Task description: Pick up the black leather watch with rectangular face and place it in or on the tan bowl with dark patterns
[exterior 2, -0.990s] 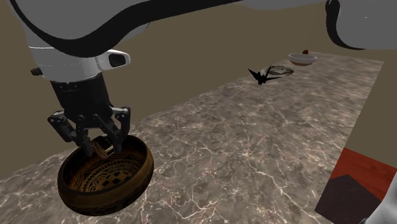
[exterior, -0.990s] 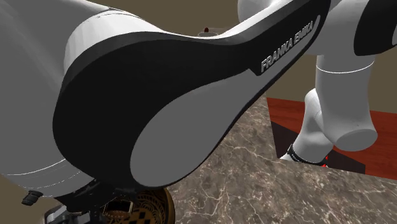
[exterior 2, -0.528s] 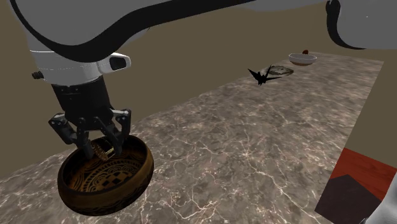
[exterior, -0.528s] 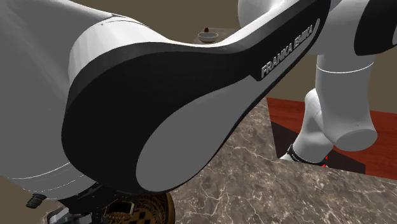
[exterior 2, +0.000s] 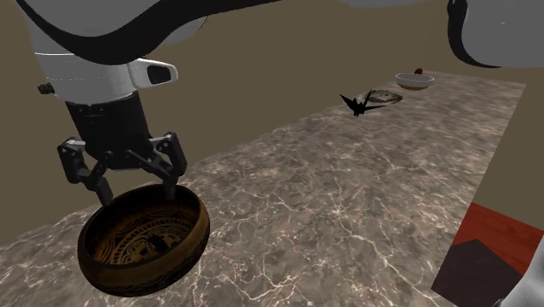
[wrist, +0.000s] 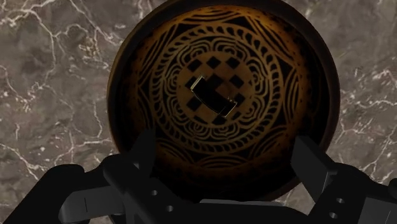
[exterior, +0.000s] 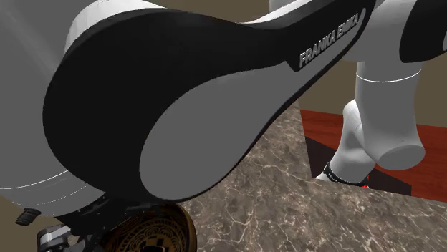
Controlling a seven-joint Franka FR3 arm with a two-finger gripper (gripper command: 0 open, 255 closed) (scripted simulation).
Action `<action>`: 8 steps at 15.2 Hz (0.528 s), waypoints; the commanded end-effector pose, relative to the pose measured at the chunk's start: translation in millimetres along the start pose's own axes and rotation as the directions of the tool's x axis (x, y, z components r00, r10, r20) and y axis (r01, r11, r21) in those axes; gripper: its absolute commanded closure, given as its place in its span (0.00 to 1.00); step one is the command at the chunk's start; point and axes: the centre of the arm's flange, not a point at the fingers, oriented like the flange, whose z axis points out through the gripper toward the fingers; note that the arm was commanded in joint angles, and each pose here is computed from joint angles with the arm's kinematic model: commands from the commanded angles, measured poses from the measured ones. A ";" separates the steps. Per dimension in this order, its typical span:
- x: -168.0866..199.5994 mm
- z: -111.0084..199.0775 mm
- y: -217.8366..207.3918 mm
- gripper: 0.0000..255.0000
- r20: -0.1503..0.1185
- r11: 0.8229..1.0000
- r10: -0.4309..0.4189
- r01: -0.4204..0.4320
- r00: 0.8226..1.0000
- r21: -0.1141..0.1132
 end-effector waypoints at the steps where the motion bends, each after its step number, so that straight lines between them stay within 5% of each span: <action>1: -1.4 -24.5 -0.2 0.00 0.000 1.000 0.000 0.000 1.000 -0.001; 8: -1.4 -34.9 -0.2 0.00 0.000 1.000 0.000 0.000 1.000 -0.001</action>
